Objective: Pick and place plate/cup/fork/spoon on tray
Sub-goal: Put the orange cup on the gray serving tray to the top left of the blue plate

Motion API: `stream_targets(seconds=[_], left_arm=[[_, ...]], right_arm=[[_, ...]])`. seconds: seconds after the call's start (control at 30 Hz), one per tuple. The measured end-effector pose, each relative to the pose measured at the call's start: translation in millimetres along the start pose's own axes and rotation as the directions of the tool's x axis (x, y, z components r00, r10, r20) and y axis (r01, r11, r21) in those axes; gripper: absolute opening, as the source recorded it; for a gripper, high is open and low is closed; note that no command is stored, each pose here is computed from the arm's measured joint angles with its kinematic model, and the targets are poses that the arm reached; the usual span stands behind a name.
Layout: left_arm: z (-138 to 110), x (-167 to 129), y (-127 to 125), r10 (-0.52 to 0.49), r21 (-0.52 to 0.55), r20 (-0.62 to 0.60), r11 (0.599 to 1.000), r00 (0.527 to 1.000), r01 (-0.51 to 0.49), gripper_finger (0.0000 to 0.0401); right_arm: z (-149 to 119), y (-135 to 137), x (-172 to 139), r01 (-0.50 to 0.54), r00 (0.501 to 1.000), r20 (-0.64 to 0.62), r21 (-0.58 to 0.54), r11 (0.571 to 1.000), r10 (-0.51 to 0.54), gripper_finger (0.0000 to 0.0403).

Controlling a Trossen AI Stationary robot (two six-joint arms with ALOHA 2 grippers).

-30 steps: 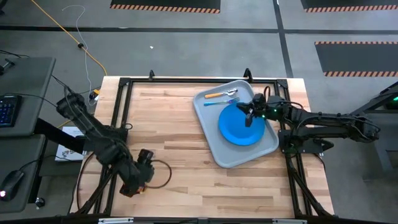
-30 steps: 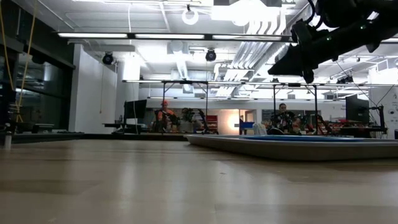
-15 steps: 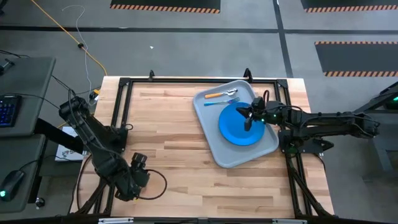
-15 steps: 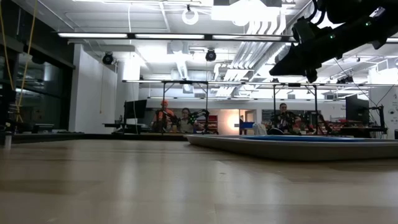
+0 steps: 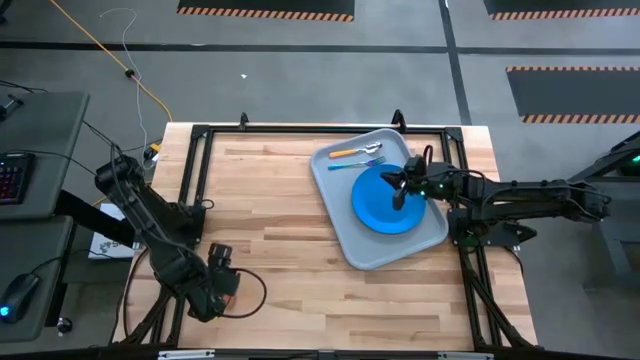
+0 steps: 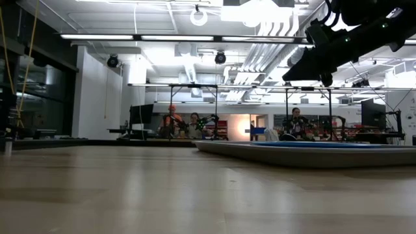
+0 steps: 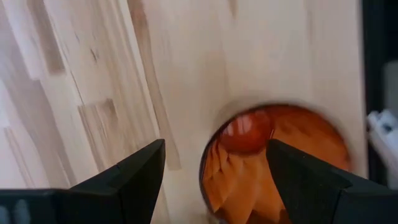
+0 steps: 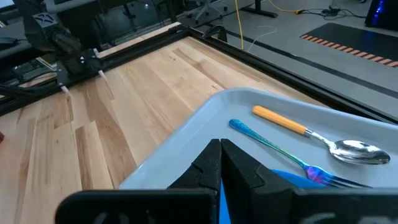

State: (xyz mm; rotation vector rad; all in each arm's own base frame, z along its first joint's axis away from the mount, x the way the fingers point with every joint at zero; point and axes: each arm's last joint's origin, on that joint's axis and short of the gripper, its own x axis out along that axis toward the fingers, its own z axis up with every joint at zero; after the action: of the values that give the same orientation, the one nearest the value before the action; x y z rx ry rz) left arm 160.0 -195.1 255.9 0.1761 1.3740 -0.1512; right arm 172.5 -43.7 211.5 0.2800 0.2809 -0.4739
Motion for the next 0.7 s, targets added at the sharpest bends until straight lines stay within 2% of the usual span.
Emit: stream_targets(seconds=[0.1,0.37,0.53,0.7], left_arm=[[-7,11,2,-0.005,0.005,-0.067,1.000,0.998,0.005,0.0268],[-10,26,11,0.022,0.033,-0.104,0.999,0.994,-0.019,0.0268],[-10,38,14,-0.032,0.018,-0.118,0.999,0.992,0.034,0.0268],[-13,42,14,-0.042,0.031,-0.134,0.998,0.990,0.046,0.0259]], right_arm=[[0,0,0,0.001,1.000,-0.004,-0.001,1.000,-0.001,0.0000],[0,0,0,0.001,1.000,-0.004,0.002,1.000,-0.001,0.0000],[-1,0,0,0.002,1.000,-0.006,0.019,1.000,-0.002,0.0000],[-2,-1,0,0.006,1.000,-0.019,0.017,1.000,-0.006,0.0000]])
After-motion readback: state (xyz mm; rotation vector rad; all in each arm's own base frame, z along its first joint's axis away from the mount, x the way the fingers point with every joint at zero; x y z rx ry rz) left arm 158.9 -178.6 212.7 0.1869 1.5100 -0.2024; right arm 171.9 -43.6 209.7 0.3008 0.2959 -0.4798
